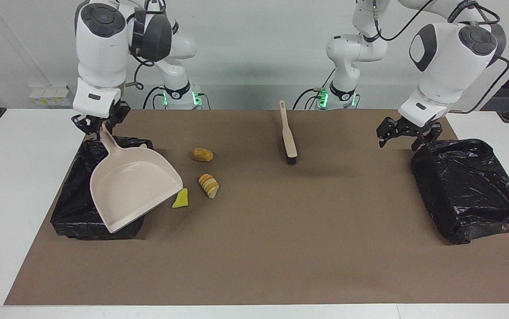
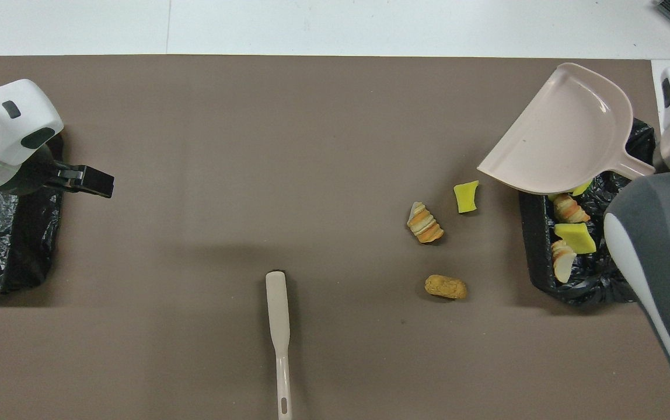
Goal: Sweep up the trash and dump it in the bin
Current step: 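Bring the empty dustpan back to the table center with the right gripper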
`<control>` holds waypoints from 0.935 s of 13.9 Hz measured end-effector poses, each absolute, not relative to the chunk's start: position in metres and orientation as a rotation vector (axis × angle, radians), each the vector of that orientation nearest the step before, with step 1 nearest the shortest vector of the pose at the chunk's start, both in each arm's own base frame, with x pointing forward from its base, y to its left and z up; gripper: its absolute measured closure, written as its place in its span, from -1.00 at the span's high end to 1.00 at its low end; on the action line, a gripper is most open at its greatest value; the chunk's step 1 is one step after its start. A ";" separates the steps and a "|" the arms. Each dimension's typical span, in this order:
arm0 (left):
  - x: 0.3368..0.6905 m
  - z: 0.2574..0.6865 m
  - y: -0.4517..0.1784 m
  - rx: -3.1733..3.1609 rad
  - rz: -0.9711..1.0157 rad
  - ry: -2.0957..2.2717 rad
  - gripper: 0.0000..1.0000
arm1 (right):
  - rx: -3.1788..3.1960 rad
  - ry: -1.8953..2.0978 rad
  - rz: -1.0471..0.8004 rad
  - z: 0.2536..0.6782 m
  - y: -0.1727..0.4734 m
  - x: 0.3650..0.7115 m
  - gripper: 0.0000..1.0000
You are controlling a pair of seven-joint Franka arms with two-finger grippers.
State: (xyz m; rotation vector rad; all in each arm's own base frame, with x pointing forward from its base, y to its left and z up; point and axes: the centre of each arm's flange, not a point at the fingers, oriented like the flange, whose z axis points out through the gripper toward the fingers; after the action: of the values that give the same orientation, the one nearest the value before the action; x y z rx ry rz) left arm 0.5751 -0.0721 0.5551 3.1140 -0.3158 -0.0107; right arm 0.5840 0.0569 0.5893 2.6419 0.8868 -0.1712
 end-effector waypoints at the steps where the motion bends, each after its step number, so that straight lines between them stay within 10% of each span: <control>1: 0.575 0.555 -0.072 3.114 -0.011 -0.317 1.00 | 2.694 0.803 -0.138 0.586 0.077 0.586 -0.37; 13: 0.576 0.554 -0.071 3.113 -0.015 -0.322 1.00 | 3.074 0.081 0.044 0.509 0.306 0.614 -0.37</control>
State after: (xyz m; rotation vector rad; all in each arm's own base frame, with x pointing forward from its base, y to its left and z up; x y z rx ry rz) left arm 0.5756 -0.0715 0.5536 3.1135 -0.3219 -0.0150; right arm 0.6144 0.3062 0.5085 3.0738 0.0806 0.0441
